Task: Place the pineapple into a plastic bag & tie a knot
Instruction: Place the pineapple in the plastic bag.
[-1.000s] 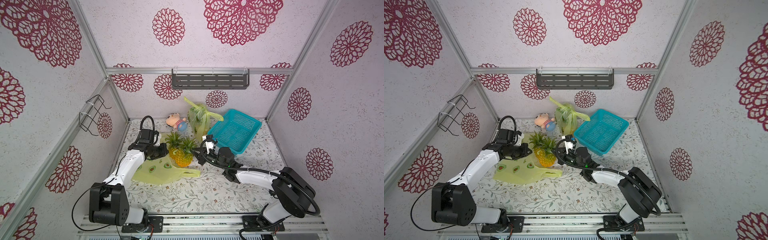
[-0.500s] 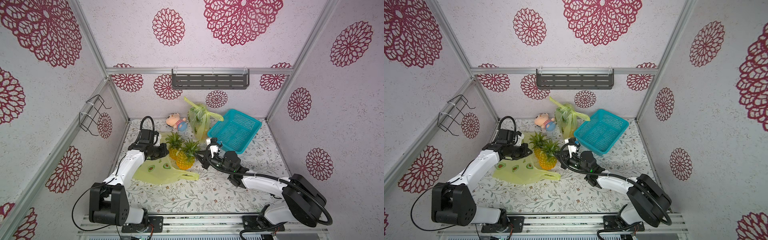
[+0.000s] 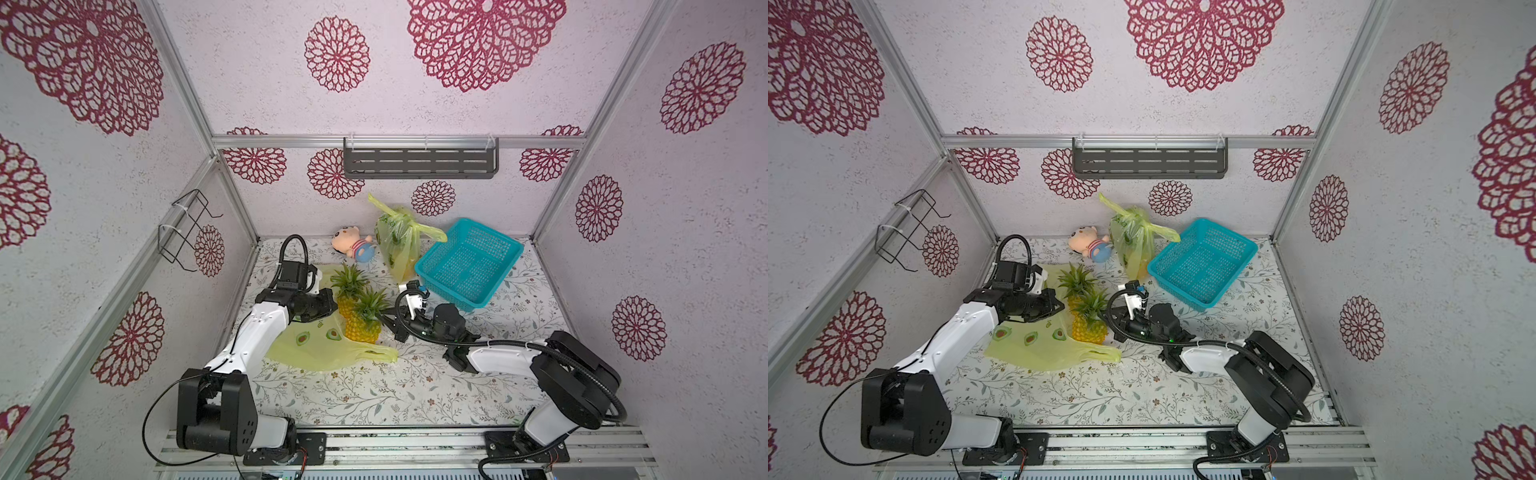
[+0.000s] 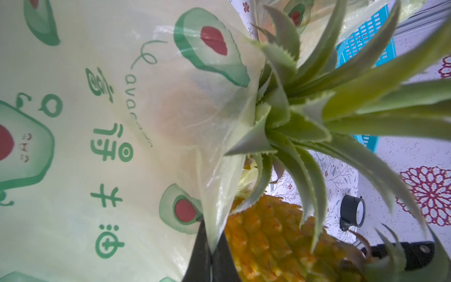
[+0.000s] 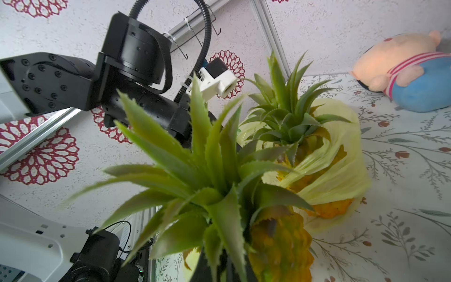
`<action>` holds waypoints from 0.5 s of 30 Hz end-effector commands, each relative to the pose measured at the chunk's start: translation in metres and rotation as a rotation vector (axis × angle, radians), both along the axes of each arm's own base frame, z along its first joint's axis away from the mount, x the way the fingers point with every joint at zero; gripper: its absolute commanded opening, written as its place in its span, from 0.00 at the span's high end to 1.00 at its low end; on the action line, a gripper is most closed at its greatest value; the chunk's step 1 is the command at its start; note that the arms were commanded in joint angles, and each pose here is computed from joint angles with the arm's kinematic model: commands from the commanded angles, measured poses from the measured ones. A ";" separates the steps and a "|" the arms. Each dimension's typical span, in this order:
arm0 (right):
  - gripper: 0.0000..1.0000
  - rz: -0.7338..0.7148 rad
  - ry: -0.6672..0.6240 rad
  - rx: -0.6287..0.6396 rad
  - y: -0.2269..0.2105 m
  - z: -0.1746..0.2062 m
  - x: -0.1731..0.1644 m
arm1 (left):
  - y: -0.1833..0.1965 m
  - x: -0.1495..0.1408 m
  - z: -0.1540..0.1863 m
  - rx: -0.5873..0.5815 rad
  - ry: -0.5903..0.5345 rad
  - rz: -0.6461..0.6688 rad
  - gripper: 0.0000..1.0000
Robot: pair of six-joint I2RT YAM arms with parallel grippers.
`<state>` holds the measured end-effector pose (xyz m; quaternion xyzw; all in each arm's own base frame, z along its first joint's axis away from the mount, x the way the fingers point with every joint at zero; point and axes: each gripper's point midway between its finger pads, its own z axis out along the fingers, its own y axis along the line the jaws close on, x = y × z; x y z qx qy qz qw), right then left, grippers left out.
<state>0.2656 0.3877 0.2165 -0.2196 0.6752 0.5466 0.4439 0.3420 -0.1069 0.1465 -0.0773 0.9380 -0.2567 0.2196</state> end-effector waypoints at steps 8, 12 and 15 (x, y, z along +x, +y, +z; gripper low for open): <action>1.00 0.055 -0.185 0.246 0.018 0.077 0.001 | 0.006 -0.004 0.011 0.006 -0.019 0.028 1.00; 1.00 0.056 -0.178 0.194 0.026 0.059 0.005 | 0.005 -0.002 0.011 -0.002 -0.016 0.030 1.00; 1.00 0.060 -0.189 0.179 0.031 0.054 0.005 | 0.004 -0.002 0.012 -0.004 -0.014 0.022 1.00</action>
